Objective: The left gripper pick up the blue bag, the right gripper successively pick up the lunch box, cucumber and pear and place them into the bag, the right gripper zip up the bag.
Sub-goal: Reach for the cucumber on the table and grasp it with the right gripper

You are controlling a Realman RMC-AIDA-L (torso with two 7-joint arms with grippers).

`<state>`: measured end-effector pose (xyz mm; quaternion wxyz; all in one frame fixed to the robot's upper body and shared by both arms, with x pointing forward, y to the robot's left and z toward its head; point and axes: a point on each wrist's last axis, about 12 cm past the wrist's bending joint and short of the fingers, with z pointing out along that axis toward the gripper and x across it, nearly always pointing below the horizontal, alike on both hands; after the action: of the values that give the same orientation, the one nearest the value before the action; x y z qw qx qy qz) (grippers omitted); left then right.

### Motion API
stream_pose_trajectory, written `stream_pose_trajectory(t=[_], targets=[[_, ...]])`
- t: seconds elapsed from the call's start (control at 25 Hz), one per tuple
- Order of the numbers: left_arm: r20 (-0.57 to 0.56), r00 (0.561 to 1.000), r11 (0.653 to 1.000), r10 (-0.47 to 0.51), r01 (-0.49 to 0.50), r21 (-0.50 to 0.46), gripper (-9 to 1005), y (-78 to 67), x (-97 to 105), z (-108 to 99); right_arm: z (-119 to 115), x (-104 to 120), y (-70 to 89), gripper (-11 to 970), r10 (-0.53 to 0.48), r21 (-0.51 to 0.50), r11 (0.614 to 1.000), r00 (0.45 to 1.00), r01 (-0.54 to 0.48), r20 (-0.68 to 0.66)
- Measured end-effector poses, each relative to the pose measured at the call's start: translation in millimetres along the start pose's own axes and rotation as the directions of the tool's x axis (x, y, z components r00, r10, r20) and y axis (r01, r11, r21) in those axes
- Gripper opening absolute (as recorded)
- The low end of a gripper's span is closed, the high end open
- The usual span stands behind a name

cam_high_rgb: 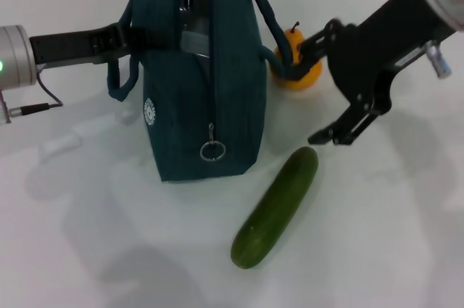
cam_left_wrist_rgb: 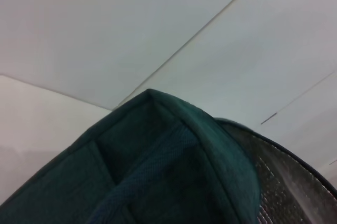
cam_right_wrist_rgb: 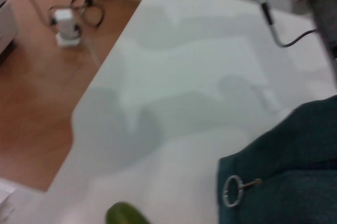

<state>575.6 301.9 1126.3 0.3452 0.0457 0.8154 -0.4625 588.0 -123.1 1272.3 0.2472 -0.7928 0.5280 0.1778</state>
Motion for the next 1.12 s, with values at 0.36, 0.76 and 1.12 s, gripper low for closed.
stream_pose_trajectory(t=[0.36, 0.76, 1.12], targets=[[0.000, 1.000, 1.000, 0.001, -0.001, 0.002, 35, 1.9, 4, 3, 30, -16, 4.9, 876, -0.123, -0.136, 0.985, 0.987, 0.107, -0.108], [0.020, 1.000, 1.000, -0.001, 0.001, 0.023, 36, 6.1, 18, 8, 57, -12, 9.4, 870, -0.201, -0.238, 0.958, 0.965, 0.158, -0.168], [0.029, 1.000, 1.000, -0.001, 0.000, 0.030, 36, 7.1, 21, 8, 76, -17, 7.8, 865, -0.276, -0.301, 0.932, 0.933, 0.202, -0.228]])
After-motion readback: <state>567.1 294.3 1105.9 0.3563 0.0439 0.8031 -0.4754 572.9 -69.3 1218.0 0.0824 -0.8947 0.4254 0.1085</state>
